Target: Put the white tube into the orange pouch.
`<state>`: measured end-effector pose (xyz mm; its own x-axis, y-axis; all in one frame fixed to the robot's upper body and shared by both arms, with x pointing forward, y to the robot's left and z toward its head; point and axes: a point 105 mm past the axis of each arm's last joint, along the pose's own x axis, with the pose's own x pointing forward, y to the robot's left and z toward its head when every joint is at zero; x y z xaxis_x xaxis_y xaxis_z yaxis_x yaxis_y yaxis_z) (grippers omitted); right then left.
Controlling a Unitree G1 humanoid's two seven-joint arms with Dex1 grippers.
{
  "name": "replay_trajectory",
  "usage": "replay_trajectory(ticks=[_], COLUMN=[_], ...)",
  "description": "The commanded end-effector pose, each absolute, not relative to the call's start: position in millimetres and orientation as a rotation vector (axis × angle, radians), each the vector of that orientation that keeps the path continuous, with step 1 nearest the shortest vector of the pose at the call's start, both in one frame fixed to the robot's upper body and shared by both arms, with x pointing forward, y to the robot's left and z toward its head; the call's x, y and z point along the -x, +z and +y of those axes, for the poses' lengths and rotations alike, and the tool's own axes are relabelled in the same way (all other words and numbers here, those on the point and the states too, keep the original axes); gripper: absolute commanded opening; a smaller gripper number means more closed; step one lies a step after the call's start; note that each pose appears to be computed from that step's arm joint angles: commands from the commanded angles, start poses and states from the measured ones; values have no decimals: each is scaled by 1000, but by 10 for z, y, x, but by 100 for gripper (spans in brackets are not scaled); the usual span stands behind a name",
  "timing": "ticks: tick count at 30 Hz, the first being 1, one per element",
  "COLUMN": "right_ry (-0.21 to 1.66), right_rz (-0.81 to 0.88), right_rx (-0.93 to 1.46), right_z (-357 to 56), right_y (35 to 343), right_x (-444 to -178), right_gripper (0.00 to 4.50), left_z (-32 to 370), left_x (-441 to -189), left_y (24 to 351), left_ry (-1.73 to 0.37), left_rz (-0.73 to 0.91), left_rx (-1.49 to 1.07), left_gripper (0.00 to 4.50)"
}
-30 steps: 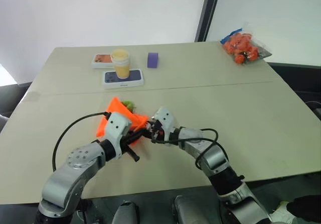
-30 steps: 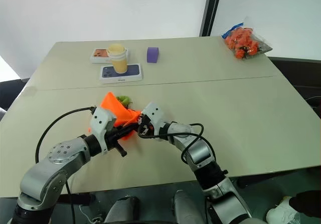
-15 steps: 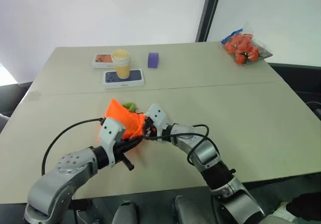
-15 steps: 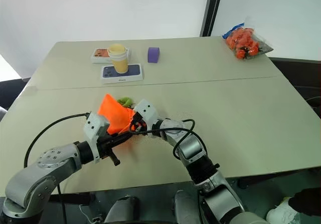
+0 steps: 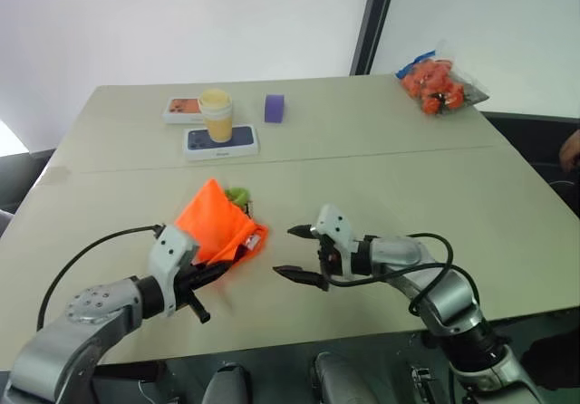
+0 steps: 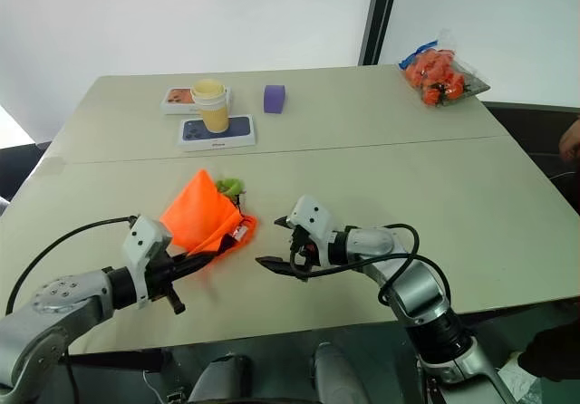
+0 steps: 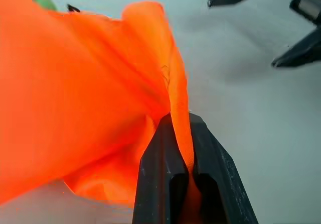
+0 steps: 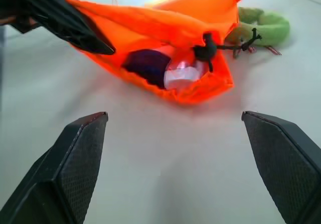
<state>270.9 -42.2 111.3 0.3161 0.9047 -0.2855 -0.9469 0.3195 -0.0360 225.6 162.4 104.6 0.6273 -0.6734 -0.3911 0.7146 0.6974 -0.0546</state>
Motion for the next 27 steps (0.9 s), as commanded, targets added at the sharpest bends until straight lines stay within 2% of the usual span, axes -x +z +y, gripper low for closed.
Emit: replay_trajectory(ticks=[1,6,10,13,16,18,22,27], right_ry=[1138,1021,936,927,910,899,889,894], right_rz=[170,162,187,192,206,236,271,297], right_rx=[173,129,106,88,56,30,-10,52], right_z=[-547,-526,-327,-152,2,131,269,374], right_y=[1306,1351,1292,1270,1236,1175,1116,972], right_x=[-2915,-3215,-3448,-3511,-3583,-3626,-3671,-3687], right_gripper=[444,444,444,444,450,450,450,450], left_z=[1772,1936,2044,2006,1989,1995,1968,1921], left_x=[-2177,-2085,-2096,-2093,-2120,-2186,-2231,-2239], left_y=[1038,924,838,857,903,978,1123,1199], left_ry=[-815,-820,-795,-815,-805,-777,-773,-783], left_rz=[436,510,525,510,480,432,375,344], left_rx=[-153,-181,-238,-194,-164,-151,-84,-56], left_gripper=[0,0,0,0,87,174,174,174])
